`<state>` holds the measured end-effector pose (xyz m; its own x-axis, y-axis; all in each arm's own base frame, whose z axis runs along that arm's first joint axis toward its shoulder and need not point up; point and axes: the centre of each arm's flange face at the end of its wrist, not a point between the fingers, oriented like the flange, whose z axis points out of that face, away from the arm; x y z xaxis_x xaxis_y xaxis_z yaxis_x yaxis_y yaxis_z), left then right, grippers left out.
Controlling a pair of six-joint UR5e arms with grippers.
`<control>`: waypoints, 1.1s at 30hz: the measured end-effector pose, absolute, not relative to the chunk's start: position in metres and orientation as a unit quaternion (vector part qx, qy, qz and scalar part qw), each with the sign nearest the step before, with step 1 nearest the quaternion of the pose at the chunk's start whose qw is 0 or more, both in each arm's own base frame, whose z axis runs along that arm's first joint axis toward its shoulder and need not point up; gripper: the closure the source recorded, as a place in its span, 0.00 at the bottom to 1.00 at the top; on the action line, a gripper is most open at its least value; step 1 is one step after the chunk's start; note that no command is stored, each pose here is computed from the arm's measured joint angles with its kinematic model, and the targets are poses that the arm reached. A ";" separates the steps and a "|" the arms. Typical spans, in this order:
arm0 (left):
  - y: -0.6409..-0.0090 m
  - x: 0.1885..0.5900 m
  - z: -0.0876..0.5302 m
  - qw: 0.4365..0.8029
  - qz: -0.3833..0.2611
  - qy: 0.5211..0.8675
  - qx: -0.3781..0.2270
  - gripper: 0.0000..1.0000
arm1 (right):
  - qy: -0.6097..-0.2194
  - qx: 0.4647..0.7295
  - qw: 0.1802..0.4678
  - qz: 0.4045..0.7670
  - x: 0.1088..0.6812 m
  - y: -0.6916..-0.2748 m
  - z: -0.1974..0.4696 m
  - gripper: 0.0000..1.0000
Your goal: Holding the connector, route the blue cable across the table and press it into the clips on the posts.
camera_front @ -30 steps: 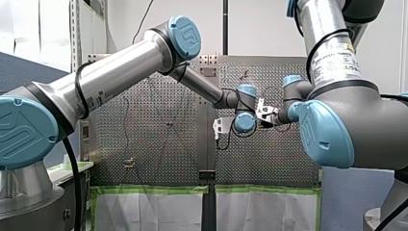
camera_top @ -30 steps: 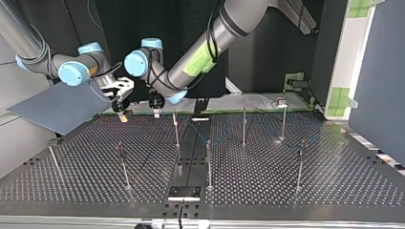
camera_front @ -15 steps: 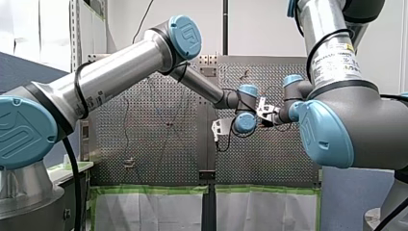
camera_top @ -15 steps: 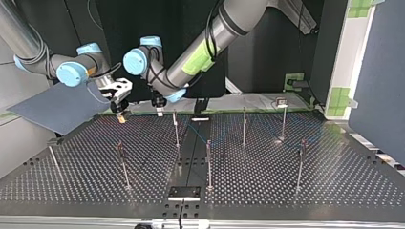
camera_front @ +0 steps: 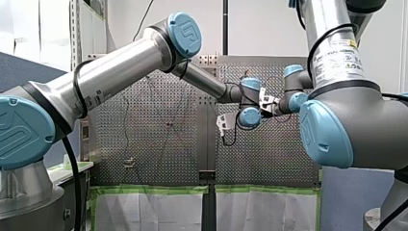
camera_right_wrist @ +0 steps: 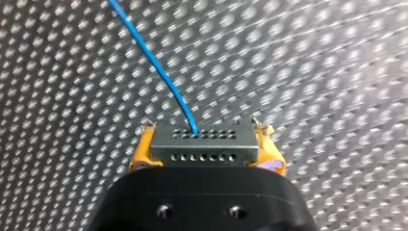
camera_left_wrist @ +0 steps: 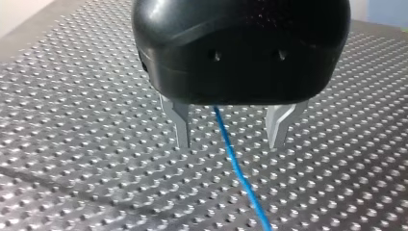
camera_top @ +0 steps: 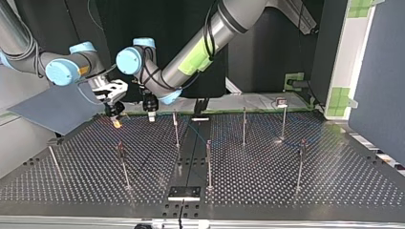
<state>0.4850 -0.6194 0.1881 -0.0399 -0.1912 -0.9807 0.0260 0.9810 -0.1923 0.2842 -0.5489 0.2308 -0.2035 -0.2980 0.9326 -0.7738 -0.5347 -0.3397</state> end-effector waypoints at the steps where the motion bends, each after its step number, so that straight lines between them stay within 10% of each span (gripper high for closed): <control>1: -0.619 0.486 0.191 0.692 -0.079 0.715 -0.060 1.00 | -0.443 0.601 0.185 0.639 0.284 -0.548 0.236 1.00; 33: -0.613 0.494 0.305 0.727 -0.100 0.664 -0.144 1.00 | -0.376 0.571 0.203 0.701 0.280 -0.513 0.397 1.00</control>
